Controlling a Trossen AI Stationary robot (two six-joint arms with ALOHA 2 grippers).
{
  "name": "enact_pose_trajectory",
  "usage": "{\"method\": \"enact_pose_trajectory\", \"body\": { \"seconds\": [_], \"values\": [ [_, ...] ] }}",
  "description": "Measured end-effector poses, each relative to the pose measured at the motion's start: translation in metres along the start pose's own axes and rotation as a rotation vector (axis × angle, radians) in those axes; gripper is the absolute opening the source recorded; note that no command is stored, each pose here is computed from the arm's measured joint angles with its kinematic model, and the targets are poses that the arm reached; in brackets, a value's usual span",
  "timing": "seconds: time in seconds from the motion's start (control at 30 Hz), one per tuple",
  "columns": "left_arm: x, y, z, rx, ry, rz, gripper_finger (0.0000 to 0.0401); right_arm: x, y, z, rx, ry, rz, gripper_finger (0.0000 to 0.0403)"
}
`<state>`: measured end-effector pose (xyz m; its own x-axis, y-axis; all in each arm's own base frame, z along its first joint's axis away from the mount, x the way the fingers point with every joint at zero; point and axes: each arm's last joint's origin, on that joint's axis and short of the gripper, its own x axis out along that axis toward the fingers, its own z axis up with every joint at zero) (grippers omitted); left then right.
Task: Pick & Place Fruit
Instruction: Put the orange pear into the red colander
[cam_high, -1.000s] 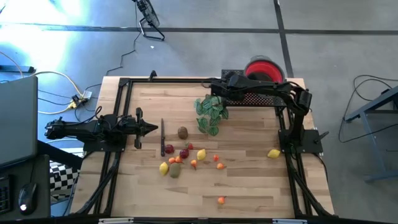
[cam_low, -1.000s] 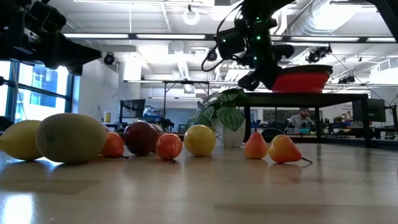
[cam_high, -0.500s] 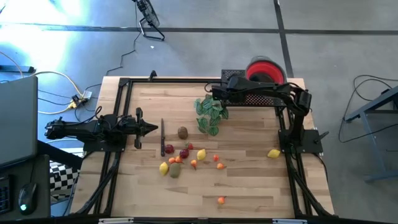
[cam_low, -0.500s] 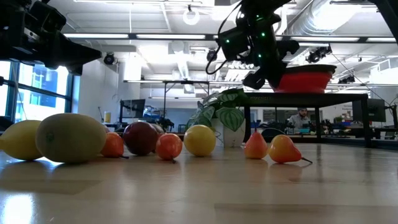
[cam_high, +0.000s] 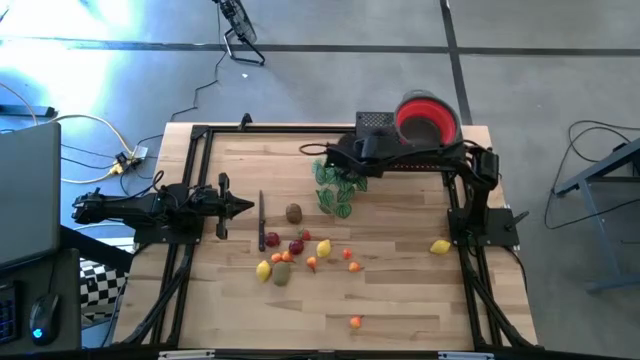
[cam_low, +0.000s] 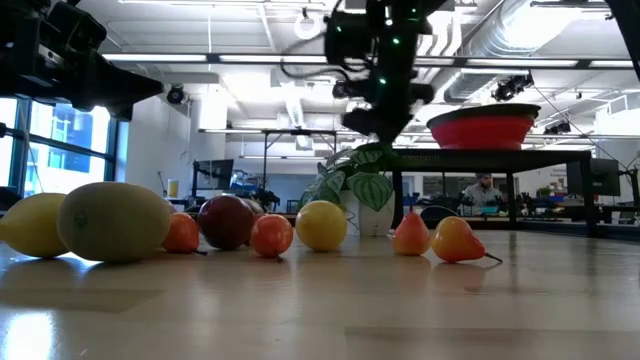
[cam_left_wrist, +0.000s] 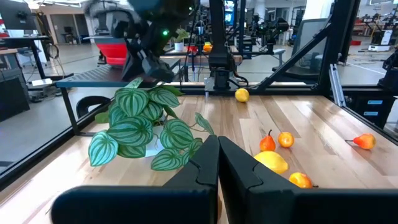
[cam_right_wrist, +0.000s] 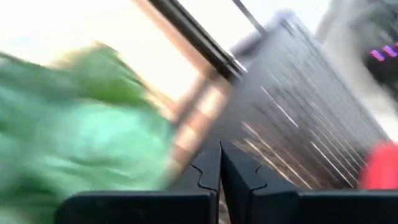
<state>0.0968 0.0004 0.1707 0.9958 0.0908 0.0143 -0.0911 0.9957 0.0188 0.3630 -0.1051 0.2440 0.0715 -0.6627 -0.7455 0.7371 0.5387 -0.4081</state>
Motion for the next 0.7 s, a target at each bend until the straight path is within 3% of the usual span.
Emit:
{"method": "enact_pose_trajectory", "body": {
  "seconds": [0.27,0.53,0.7],
  "values": [
    [0.0,0.0,0.0,0.0,-0.002,0.0,0.0,-0.013,0.024,0.022,0.012,-0.215,0.243,0.0003],
    [0.0,0.0,0.0,0.0,-0.002,0.0,0.0,-0.024,0.034,0.043,0.106,-0.382,0.481,0.0003],
    [0.0,0.0,0.0,0.0,-0.003,0.0,0.0,-0.031,0.035,0.054,0.169,-0.492,0.551,0.0003]
  ]
}}
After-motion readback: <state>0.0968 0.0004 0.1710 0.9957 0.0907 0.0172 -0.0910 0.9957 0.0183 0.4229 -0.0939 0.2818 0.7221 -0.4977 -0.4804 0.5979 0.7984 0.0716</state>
